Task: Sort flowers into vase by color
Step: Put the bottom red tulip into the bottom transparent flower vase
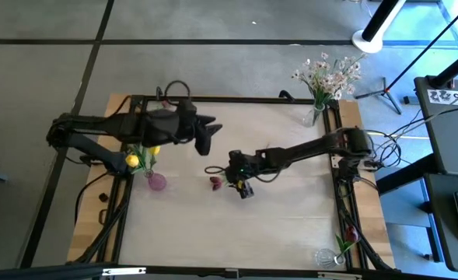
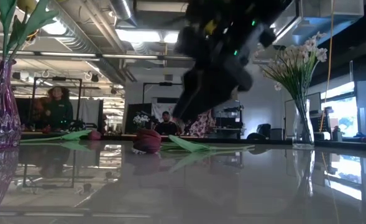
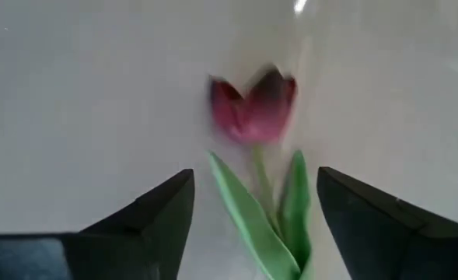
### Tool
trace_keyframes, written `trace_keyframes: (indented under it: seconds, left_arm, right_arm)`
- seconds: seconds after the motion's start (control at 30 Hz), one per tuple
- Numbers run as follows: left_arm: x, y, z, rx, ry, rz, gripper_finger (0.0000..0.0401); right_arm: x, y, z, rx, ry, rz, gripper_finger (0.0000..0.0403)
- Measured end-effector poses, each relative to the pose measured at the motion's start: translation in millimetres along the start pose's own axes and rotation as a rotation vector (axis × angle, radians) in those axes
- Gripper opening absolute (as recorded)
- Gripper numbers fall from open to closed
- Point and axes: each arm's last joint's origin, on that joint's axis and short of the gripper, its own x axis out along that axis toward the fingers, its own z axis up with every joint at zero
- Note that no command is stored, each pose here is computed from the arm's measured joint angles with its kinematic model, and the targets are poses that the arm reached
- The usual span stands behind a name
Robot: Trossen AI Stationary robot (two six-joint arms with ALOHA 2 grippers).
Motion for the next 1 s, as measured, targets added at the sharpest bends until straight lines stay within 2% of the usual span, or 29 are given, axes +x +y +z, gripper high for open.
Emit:
trace_keyframes:
  seconds: [0.17,0.3,0.4,0.5,0.7,0.77,0.83,0.9,1.0]
  left_arm:
    - [-11,-5,31,0.017,-0.222,-0.135,0.0188]
    - [-28,-4,52,0.083,-0.389,-0.176,0.0188]
    - [-42,-4,64,0.047,-0.491,-0.214,0.0188]
    - [-61,0,72,-0.004,-0.530,-0.267,0.0188]
    - [-81,3,80,0.026,-0.582,-0.315,0.0188]
    - [-86,4,82,0.034,-0.602,-0.323,0.0188]
    - [-91,5,84,0.024,-0.618,-0.335,0.0188]
    - [-94,6,86,-0.007,-0.627,-0.345,0.0188]
    - [-99,9,88,-0.018,-0.640,-0.339,0.0188]
  right_arm:
    - [22,-6,-12,0.062,0.021,0.023,0.0223]
    - [40,-7,-20,0.077,0.020,0.050,0.0186]
    - [47,-7,-22,0.079,0.015,0.054,0.0159]
    - [49,-6,-23,0.078,0.014,0.054,0.0129]
    - [49,-7,-21,0.078,0.002,0.048,0.0041]
    - [44,-9,-16,0.091,0.019,0.032,0.0013]
    - [30,-13,-2,0.105,0.016,0.017,0.0013]
    - [3,-18,22,0.106,-0.035,0.006,0.0016]
    - [-58,-23,58,0.110,-0.153,0.039,0.0007]
